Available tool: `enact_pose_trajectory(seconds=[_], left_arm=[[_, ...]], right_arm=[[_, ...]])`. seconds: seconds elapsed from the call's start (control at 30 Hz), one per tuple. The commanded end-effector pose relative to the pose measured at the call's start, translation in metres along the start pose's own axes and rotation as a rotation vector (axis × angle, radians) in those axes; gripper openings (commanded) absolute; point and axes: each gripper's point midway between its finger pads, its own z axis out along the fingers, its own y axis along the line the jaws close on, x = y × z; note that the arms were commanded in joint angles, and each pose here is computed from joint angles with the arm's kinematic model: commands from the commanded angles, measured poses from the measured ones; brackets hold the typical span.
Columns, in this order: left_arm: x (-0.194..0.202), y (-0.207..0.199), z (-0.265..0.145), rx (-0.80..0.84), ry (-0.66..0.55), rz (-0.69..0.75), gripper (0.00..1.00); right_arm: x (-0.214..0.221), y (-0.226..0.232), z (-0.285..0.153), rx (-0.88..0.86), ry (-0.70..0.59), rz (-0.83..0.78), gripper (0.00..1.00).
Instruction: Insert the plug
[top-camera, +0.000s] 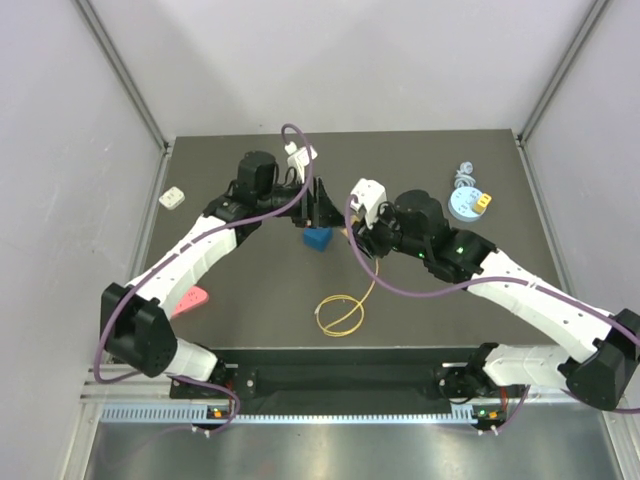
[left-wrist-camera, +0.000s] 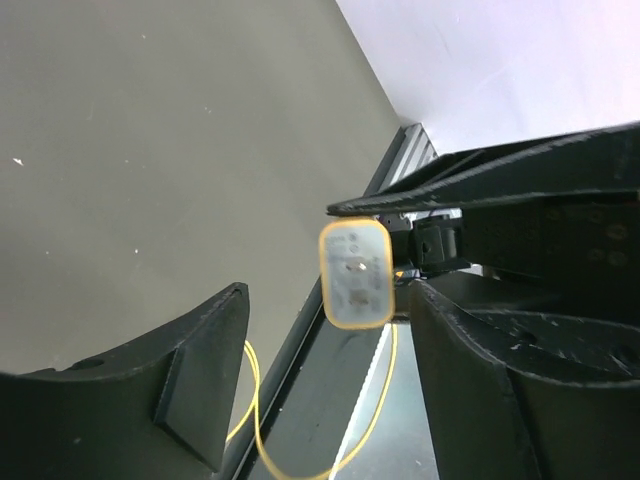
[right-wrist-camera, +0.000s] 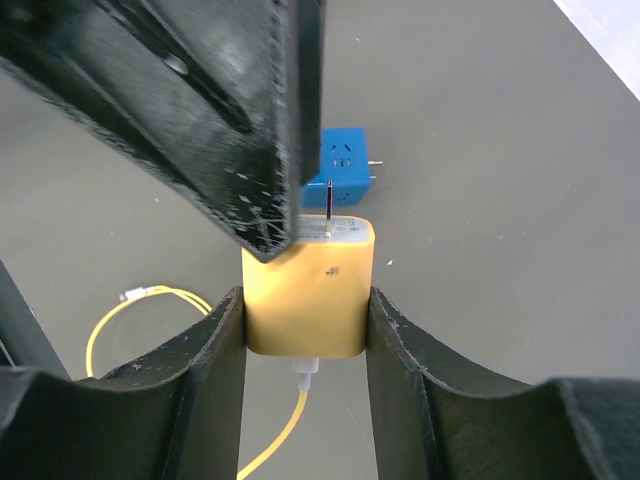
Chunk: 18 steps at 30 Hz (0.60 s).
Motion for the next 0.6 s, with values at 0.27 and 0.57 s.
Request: enact_pose_trajectory(seconds=[0.27,0.57], left_arm=[[0.006,-0.007,0.014,0.128,0.04,-0.019,0.61],[0.01,-0.013,0.019,0.212,0.057,-0.069,0.02]], right_arm=[[-0.028,0.004,0.003,-0.005,-0.07,-0.031,0.0],[-0.026,0.004,0.007,-0.005,-0.047,-0.016,0.16]])
